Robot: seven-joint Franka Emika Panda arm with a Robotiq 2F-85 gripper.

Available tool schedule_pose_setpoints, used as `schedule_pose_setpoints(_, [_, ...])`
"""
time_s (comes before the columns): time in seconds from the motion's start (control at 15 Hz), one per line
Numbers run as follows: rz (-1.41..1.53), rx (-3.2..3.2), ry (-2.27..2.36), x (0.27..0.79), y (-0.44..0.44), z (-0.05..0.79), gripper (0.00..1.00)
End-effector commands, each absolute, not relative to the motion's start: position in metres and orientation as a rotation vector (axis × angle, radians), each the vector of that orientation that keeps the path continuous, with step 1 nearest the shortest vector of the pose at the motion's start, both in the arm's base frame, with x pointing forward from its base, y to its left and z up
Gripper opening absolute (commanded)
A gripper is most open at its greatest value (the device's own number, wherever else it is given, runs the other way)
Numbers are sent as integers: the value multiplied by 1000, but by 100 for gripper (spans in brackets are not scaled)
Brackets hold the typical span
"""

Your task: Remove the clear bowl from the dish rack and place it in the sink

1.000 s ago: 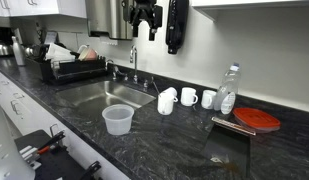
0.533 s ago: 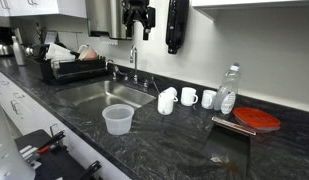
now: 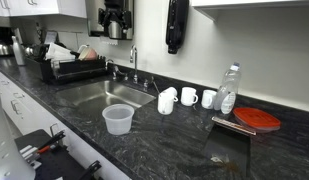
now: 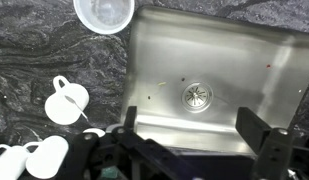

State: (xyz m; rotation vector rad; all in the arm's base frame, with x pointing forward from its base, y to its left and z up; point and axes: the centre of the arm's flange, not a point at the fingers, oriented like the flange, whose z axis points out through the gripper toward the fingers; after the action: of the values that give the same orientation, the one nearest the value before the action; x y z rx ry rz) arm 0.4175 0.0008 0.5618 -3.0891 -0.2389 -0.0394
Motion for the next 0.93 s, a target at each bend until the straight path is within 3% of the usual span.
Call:
schedule_pose_setpoints(0.0, [-34, -3089, -301, 414, 12, 560, 100])
schedule_pose_setpoints(0.53, [-47, -3078, -395, 405, 28, 559, 100])
schedule_pose_setpoints(0.87, [-35, -3013, -618, 414, 112, 541, 100])
